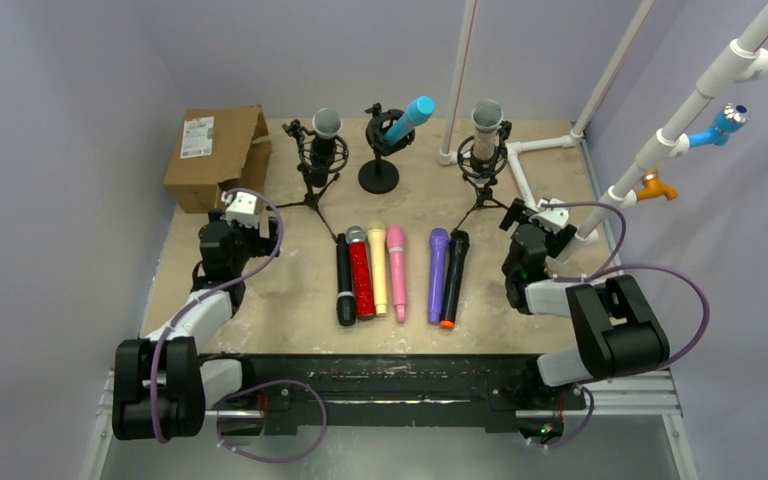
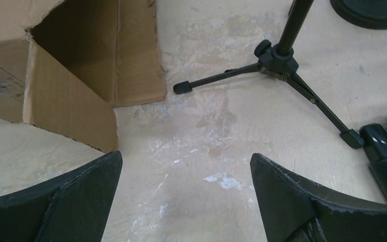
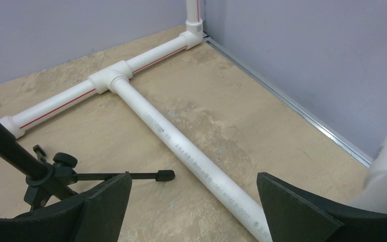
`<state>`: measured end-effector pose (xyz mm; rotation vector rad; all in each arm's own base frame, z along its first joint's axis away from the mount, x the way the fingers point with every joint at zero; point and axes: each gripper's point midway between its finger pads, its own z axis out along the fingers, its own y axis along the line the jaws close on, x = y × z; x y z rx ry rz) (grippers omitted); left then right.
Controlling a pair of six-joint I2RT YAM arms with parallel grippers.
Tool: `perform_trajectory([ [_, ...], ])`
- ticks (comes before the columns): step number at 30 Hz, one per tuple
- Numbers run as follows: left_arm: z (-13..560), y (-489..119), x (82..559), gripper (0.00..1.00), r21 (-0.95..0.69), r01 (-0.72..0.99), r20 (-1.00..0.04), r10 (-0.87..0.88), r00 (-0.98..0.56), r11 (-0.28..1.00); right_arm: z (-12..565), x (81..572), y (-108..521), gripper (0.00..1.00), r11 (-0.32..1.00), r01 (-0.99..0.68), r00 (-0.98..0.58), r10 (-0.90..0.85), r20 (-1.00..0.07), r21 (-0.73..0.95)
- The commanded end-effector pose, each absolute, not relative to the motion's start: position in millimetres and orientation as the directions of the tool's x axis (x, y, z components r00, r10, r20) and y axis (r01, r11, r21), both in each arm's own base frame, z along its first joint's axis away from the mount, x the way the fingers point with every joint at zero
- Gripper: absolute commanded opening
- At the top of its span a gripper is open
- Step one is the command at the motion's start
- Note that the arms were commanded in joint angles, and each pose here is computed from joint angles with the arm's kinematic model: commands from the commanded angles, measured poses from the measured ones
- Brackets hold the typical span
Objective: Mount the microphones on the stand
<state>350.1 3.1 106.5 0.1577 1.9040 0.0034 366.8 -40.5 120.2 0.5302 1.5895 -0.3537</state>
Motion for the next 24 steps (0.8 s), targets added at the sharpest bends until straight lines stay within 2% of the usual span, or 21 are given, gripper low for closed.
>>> perform_trajectory([
  [1,132.2,12.1,365.6,1.00,0.083,0.045,-0.977,0.090,-0.196,0.996,144.3,383.8,-33.4,0.99,0.870,0.476,0.064,0.112,-0.992,0.130],
  [4,132.7,10.6,364.3,1.00,0.061,0.041,-0.981,0.067,-0.183,0.997,146.2,383.6,-28.5,0.99,0.890,0.439,0.077,0.098,-0.992,0.122],
  [7,139.4,2.2,360.4,1.00,0.013,0.064,-0.995,0.019,-0.099,0.998,147.8,380.0,-22.8,0.99,0.912,0.393,0.093,0.085,-0.992,0.115],
  [10,130.2,-1.3,366.4,1.00,0.002,0.076,-0.997,0.007,-0.073,0.997,148.0,371.9,-9.2,0.96,0.952,0.290,0.119,0.067,-0.991,0.099],
  [13,124.8,-4.4,372.5,1.00,0.013,0.097,-0.999,0.016,-0.035,0.995,150.9,371.4,-10.1,0.99,0.955,0.282,0.162,0.044,-0.986,0.089],
  [18,114.9,-3.4,382.2,1.00,0.005,0.075,-0.987,0.017,-0.161,0.997,143.3,382.9,-15.8,0.99,0.945,0.312,0.110,0.067,-0.992,0.098],
  [24,119.2,-3.6,382.6,1.00,0.010,0.073,-0.992,0.019,-0.126,0.997,141.1,388.7,-22.7,0.99,0.949,0.290,0.093,0.098,-0.991,0.122],
])
